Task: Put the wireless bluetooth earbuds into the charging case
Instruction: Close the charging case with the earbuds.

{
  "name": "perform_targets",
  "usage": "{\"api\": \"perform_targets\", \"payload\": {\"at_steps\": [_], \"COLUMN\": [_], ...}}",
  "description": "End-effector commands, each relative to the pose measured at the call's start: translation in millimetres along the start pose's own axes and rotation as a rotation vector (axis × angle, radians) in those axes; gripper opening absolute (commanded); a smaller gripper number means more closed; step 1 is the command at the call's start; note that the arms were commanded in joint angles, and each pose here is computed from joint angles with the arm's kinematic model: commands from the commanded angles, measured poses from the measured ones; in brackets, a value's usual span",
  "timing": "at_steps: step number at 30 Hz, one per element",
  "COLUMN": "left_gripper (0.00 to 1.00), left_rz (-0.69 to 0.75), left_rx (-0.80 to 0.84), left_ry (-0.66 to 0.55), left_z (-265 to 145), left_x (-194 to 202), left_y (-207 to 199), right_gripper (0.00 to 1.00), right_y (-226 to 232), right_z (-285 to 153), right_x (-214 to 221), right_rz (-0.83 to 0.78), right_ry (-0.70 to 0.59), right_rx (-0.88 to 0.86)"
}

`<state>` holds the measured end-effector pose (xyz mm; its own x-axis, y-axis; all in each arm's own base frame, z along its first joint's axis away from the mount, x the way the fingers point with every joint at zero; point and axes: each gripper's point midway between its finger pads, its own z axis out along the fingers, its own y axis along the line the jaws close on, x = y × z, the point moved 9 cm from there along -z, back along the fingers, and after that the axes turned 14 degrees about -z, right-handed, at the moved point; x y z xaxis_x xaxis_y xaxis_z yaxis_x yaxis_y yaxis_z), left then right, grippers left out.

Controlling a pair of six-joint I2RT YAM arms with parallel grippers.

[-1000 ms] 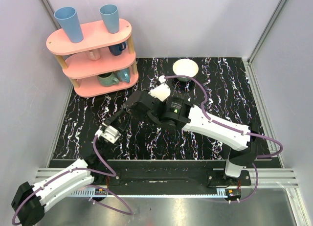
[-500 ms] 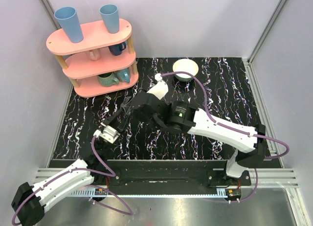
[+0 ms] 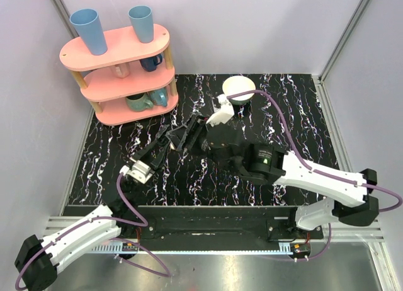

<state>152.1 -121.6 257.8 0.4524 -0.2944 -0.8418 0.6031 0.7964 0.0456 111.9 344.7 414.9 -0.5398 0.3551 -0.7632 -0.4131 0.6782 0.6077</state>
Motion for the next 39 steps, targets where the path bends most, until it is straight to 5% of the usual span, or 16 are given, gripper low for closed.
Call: {"api": "perform_targets", "payload": {"at_steps": [1,7,14,18,27,39], "left_gripper": [0.00,0.00,0.00,0.00,0.00,0.00], "left_rz": [-0.074,-0.137,-0.203,-0.230,-0.272,-0.298], "left_rx": [-0.007,0.045,0.153,0.222,0.328,0.392], "left_ry": [-0.056,-0.056,-0.036,-0.016,0.014,-0.002], "left_z": [9,10,9,9,8,9], "left_x": [-22,-31,-43,-48,-54,-65], "left_y": [-1,-7,-18,-24,-34,-39], "right_gripper": [0.68,0.80,0.96,0.96,0.97,0.98], "right_y": [3,-8,-17,-31,-24,-37], "right_z": [-24,-43,-10,-1,-6,20], "right_x": [-25,-50,-47,-56,-61,-47], "right_rz": [-0.129,-0.368,-0.560,-0.548,-0.619,-0.650], "right_ry": [-0.180,-0.302,-0.137,-0.122,-0.029,0.109], "right_rx": [-0.208,-0.203,-0.251,-0.239,-0.503,-0.352]}}
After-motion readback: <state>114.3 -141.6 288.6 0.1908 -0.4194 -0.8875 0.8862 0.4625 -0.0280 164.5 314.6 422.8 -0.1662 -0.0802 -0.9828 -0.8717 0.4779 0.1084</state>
